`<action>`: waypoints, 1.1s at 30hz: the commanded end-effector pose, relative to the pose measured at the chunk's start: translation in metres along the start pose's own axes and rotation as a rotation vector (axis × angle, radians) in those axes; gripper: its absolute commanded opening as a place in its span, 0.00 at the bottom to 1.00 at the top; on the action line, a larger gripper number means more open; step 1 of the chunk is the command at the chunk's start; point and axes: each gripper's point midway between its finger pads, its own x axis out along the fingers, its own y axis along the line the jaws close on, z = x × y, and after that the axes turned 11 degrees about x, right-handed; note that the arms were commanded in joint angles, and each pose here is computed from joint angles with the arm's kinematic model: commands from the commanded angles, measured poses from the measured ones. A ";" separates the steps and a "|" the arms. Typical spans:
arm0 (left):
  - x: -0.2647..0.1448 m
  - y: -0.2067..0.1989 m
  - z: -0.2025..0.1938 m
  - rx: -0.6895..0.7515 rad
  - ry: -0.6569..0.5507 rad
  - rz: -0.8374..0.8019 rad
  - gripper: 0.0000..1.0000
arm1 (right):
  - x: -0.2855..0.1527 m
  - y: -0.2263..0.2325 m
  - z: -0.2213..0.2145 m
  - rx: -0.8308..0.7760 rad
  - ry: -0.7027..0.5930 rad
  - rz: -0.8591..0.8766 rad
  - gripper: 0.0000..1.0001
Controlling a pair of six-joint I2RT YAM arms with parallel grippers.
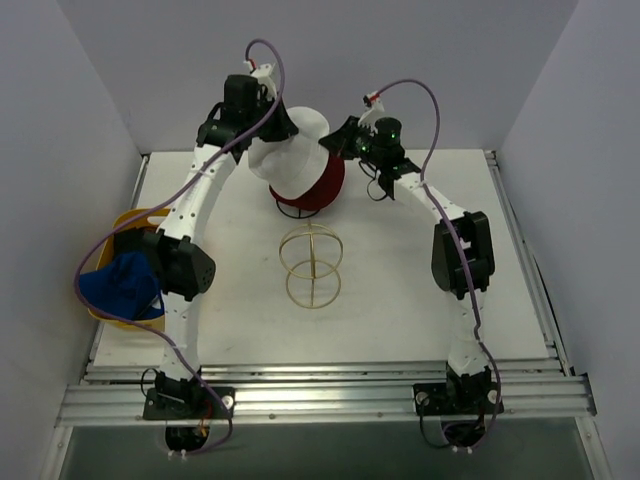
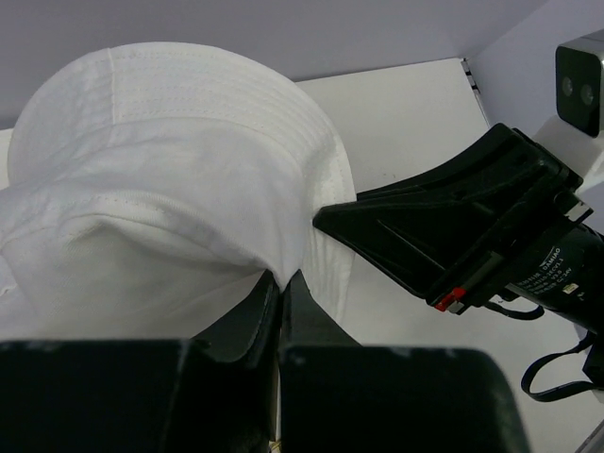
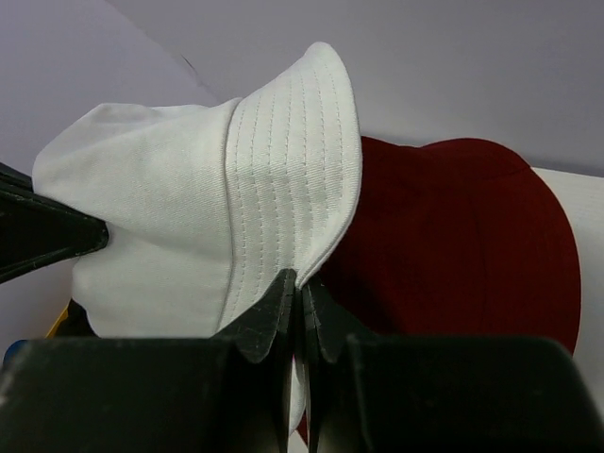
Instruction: Stack the hats
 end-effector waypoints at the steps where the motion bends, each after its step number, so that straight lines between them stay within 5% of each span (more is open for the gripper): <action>1: -0.020 0.000 0.049 0.077 -0.144 0.020 0.02 | 0.000 0.001 0.029 -0.037 -0.070 0.026 0.00; 4: -0.013 -0.006 0.044 0.093 -0.143 -0.032 0.07 | -0.001 -0.012 0.032 -0.018 -0.080 0.017 0.00; 13: -0.038 0.006 0.050 0.100 -0.160 0.008 0.59 | 0.000 -0.029 0.017 0.045 -0.047 0.059 0.00; 21: -0.040 0.041 0.038 0.056 -0.139 0.066 0.65 | -0.006 -0.046 0.019 0.062 -0.062 0.038 0.00; 25: -0.030 0.044 0.029 0.041 -0.116 0.058 0.65 | -0.008 -0.045 0.018 0.071 -0.060 0.038 0.16; 27: -0.028 0.046 0.025 0.036 -0.108 0.061 0.65 | -0.011 -0.043 0.019 0.073 -0.071 0.042 0.17; 31: -0.026 0.047 0.023 0.028 -0.108 0.062 0.65 | -0.012 -0.047 0.019 0.088 -0.086 0.029 0.00; 33: -0.027 0.048 0.020 0.022 -0.100 0.066 0.65 | -0.009 -0.050 0.014 0.093 -0.079 0.026 0.00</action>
